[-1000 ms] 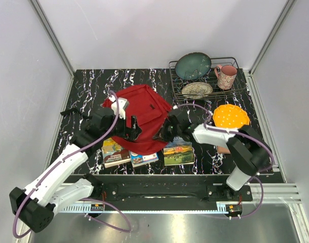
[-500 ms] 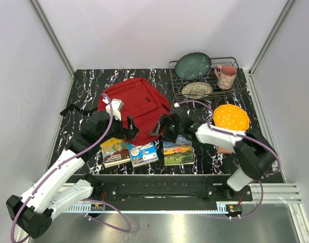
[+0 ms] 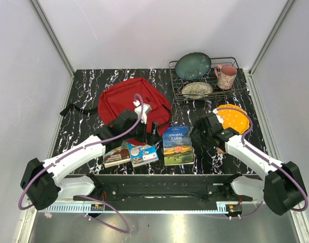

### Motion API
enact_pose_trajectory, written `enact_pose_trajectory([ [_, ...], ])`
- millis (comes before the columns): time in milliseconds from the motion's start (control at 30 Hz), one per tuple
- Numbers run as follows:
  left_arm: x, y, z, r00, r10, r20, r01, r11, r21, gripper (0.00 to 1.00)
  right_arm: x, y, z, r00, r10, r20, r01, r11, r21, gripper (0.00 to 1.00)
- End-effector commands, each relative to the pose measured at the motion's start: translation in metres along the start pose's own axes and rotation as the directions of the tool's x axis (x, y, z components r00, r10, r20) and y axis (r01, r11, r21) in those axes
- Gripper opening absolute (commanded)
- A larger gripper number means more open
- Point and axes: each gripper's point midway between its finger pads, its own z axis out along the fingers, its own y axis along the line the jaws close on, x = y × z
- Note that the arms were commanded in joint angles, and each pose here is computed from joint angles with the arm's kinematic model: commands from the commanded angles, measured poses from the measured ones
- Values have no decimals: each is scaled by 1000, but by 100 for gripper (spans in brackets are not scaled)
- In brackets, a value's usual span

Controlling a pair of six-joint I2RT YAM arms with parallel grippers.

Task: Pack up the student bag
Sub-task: Pick up the book from the center of the board.

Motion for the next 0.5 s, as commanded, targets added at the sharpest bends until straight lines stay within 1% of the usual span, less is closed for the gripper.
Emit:
enact_pose_trajectory([
  [0, -19, -57, 12, 999, -19, 36, 11, 980, 201, 99, 1, -25, 3, 998, -44, -36, 47, 996, 71, 87],
  [33, -8, -62, 21, 1000, -25, -2, 24, 977, 210, 99, 2, -27, 4, 998, -52, -42, 55, 996, 73, 87],
  [133, 13, -68, 38, 997, -40, -67, 54, 974, 220, 96, 4, -34, 7, 997, -42, -60, 47, 995, 88, 85],
  [267, 23, -69, 58, 995, -55, -87, 72, 976, 206, 94, 10, -38, 12, 995, -39, -91, 47, 994, 97, 78],
  [300, 26, -68, 65, 993, -56, -101, 75, 978, 196, 93, 15, -37, 14, 993, -38, -115, 48, 995, 88, 77],
  [467, 38, -59, 82, 987, -68, -145, 89, 986, 139, 92, 23, -39, 21, 989, -33, -145, 45, 996, 80, 74],
])
